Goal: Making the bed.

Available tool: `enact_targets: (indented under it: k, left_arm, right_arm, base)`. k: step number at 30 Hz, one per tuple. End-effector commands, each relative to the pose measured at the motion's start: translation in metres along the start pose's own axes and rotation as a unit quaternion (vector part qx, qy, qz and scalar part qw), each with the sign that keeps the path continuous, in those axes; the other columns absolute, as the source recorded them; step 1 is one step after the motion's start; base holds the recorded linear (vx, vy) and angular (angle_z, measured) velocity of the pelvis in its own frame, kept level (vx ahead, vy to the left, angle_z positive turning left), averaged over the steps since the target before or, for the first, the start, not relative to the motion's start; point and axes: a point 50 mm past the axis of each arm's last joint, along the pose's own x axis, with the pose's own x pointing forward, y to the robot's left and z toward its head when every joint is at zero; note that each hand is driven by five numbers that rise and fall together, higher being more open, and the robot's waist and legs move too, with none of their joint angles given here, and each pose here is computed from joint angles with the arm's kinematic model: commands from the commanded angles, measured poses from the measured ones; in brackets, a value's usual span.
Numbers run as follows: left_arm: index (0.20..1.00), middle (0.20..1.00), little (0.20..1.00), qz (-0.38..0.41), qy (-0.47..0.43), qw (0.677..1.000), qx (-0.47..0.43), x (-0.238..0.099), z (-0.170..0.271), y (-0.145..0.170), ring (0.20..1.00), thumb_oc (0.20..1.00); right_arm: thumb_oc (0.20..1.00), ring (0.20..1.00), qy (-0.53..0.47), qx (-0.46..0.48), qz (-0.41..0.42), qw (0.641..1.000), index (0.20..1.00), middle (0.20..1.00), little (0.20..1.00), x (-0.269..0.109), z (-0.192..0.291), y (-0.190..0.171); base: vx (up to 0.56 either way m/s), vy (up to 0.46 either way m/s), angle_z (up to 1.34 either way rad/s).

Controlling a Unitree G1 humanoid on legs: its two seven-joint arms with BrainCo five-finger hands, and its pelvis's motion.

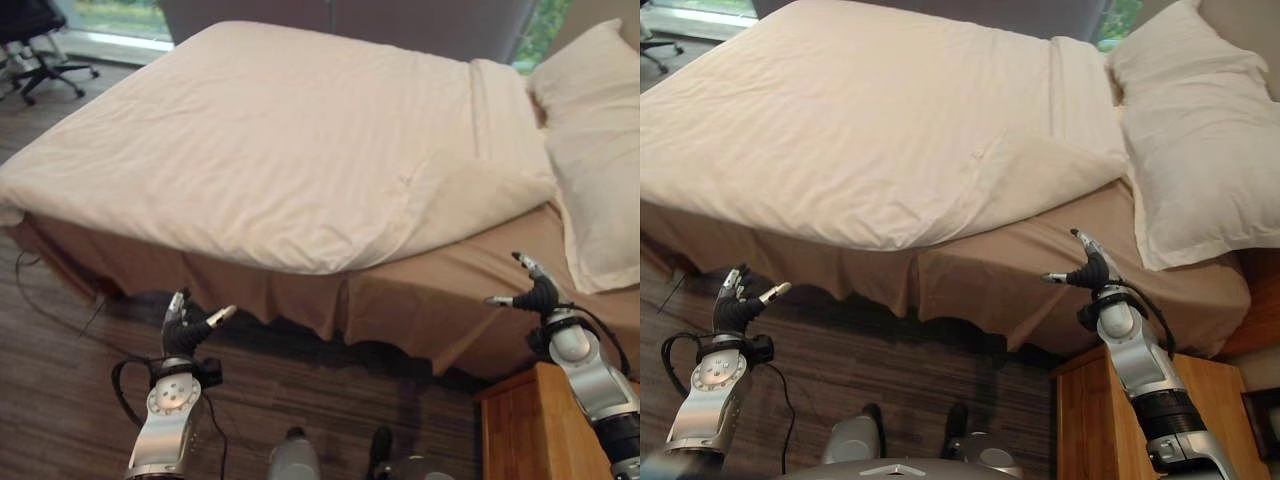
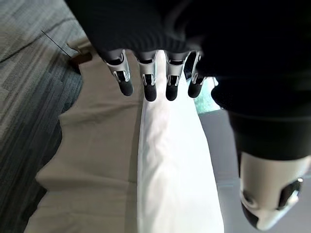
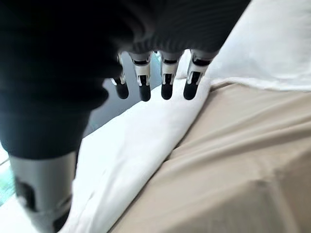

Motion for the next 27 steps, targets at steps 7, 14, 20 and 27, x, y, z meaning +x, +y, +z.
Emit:
enact_targets:
  k: [7,14,20,27]
  left_arm:
    - [1.0,1.0,1.0,0.028,-0.094,0.995,0.004,0.009,0.038,0.024,1.0,1.0]
    - [1.0,1.0,1.0,0.003,-0.109,0.994,0.027,0.03,0.058,0.011,1.0,1.0]
    - [1.0,1.0,1.0,-0.002,-0.145,0.989,0.028,0.046,0.084,0.008,1.0,1.0]
    - [1.0,1.0,1.0,-0.025,-0.169,0.985,0.001,0.046,0.093,-0.006,1.0,1.0]
  right_arm:
    - [1.0,1.0,-0.036,0.029,0.01,0.999,1.0,1.0,1.0,0.02,0.027,0.013]
    - [1.0,1.0,-0.011,0.059,0.011,0.998,1.0,1.0,1.0,0.032,0.031,0.026]
    - [1.0,1.0,-0.022,0.053,-0.059,0.997,1.0,1.0,1.0,0.047,0.041,-0.013]
    - [1.0,1.0,-0.003,-0.102,-0.161,0.982,1.0,1.0,1.0,0.05,0.032,-0.067]
  base:
    - [0.42,0.133,0.18]
    - [0.3,0.134,-0.3]
    - [0.25,-0.122,0.29]
    - [0.36,-0.287,0.94]
